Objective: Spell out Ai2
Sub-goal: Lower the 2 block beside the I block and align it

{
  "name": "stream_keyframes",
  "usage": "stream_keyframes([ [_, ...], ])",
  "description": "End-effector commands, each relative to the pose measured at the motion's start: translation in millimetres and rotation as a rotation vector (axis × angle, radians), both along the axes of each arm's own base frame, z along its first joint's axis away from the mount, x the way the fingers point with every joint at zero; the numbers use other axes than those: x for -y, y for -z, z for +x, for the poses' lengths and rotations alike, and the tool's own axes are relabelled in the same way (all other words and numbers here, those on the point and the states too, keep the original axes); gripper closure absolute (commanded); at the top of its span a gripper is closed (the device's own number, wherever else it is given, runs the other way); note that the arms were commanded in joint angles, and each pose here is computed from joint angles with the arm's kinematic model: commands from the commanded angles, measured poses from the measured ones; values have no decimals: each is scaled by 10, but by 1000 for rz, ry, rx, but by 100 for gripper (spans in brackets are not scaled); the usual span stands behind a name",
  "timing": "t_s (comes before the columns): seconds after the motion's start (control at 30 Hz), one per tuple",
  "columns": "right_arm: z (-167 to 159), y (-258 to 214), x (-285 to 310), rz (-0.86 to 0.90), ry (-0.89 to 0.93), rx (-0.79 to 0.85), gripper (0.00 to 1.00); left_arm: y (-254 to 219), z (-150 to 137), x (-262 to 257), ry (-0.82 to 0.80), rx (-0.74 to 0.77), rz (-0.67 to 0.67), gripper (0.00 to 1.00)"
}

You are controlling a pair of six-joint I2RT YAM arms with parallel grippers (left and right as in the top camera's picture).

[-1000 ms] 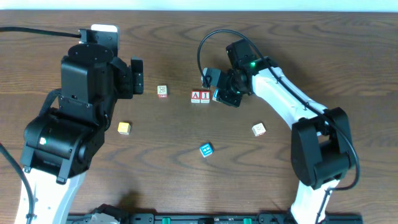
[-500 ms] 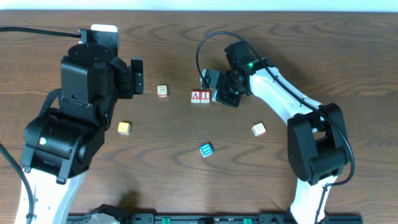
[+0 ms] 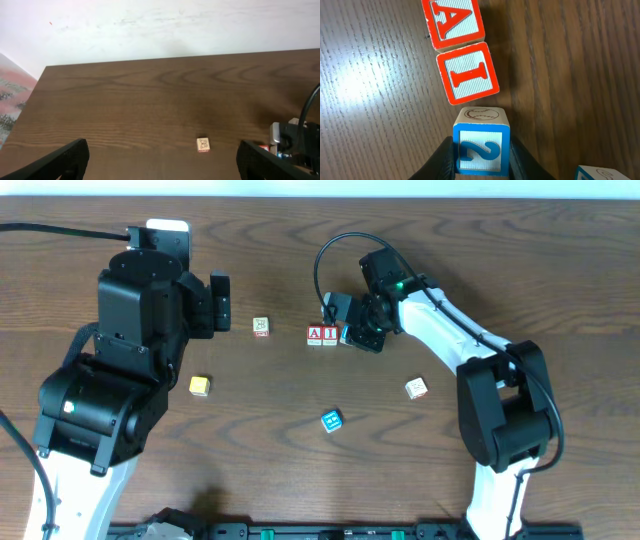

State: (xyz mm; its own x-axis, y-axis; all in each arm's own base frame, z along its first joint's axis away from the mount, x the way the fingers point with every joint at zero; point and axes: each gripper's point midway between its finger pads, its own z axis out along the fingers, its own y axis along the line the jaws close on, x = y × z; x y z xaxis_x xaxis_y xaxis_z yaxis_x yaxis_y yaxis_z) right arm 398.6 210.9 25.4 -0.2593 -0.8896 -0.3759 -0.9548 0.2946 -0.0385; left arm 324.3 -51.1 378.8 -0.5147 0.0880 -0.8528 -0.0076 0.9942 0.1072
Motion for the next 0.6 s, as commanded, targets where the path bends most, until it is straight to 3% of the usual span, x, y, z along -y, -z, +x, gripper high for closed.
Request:
stream_keyframes([
  [0.0, 14, 31, -52, 3, -20, 2, 97, 4, 21, -27, -9, 3, 16, 5],
  [0.17, 16, 33, -56, 3, -21, 3, 77, 2, 23, -27, -9, 4, 16, 5],
  [0.47, 4, 33, -76, 3, -26, 3, 77, -14, 32, -24, -9, 11, 13, 5],
  [0.57, -3, 33, -91, 3, -30, 4, 83, -18, 34, -23, -9, 13, 13, 5],
])
